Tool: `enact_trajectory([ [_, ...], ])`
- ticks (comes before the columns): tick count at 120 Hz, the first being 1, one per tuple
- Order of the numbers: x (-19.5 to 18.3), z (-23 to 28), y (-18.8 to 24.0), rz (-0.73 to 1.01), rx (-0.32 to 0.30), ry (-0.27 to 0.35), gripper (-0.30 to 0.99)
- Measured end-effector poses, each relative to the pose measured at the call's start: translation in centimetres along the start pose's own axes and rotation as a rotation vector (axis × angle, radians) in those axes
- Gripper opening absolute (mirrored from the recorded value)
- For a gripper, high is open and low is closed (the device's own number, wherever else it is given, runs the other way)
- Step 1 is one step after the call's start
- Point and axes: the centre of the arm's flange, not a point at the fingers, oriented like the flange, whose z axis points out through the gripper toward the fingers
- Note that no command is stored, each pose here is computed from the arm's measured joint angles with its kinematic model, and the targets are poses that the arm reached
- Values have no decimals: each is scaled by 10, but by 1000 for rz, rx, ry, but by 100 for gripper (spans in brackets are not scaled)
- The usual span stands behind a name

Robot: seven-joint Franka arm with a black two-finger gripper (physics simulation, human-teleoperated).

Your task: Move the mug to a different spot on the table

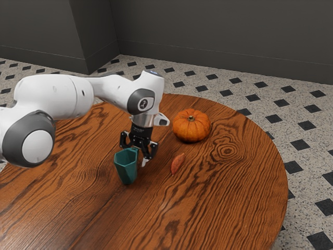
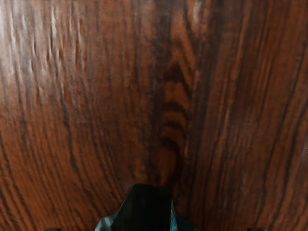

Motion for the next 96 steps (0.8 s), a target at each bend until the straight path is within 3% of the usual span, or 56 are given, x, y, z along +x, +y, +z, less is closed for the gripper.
enact_trajectory([
  [44, -17, -30, -7, -14, -25, 37, 60],
  [54, -28, -62, -9, -23, -61, 88, 61],
  [65, -49, -112, -22, -43, -151, 155, 62],
  [81, -128, -182, -69, -64, -254, 260, 64],
  [96, -186, -236, -115, -67, -307, 369, 65],
])
